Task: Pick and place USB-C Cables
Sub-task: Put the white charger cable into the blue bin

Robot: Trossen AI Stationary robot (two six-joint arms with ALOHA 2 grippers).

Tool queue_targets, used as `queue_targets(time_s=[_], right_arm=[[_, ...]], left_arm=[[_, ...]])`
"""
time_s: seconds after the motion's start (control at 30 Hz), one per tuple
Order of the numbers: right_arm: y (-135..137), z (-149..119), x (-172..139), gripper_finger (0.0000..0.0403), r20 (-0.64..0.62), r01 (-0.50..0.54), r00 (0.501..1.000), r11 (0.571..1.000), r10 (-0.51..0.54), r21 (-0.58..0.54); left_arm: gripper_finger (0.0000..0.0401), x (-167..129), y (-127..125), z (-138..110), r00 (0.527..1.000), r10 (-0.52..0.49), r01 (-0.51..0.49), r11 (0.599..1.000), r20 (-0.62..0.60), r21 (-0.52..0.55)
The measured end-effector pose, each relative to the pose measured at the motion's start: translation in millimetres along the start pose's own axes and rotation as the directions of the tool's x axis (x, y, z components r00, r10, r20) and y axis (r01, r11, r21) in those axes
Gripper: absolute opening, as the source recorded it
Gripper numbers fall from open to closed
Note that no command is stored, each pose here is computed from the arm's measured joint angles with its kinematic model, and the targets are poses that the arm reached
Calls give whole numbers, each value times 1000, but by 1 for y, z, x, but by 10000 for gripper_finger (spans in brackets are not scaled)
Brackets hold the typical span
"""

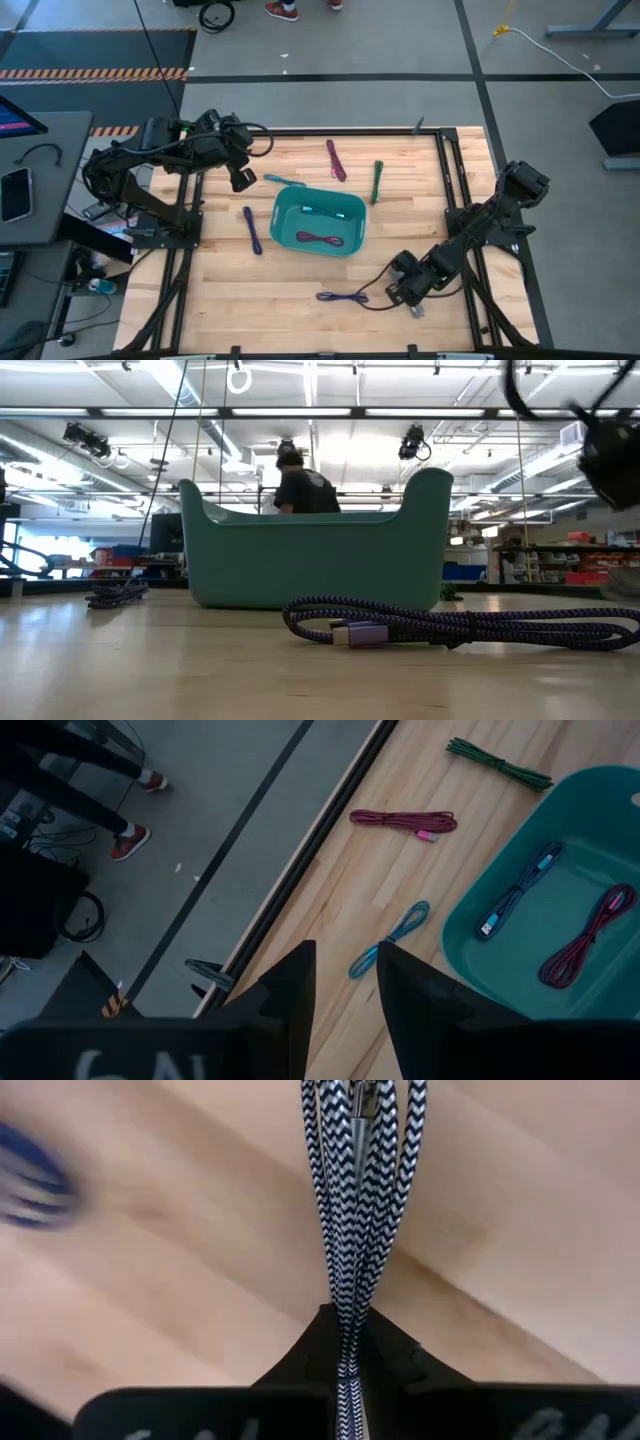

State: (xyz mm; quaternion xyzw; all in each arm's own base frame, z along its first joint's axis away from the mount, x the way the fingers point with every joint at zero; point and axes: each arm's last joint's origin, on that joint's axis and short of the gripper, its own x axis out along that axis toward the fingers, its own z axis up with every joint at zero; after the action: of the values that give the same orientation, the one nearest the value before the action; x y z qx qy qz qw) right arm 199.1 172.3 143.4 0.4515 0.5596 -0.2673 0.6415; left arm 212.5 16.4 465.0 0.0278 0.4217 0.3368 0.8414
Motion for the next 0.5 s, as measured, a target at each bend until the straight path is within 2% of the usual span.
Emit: queue_targets(time_s=[0.17, 0.3, 0.5], right_arm=[[30, 12, -18, 20, 101, -113, 988, 993, 117, -42], [55, 24, -39, 20, 145, -178, 970, 977, 194, -117], [97, 46, -86, 20, 228, -267, 914, 920, 336, -288]], left_arm=[[117, 0, 0, 0, 1000, 0, 0, 1000, 0, 1], [117, 0, 0, 0, 1000, 0, 0, 1000, 0, 1], [117, 0, 0, 0, 1000, 0, 0, 1000, 0, 2]])
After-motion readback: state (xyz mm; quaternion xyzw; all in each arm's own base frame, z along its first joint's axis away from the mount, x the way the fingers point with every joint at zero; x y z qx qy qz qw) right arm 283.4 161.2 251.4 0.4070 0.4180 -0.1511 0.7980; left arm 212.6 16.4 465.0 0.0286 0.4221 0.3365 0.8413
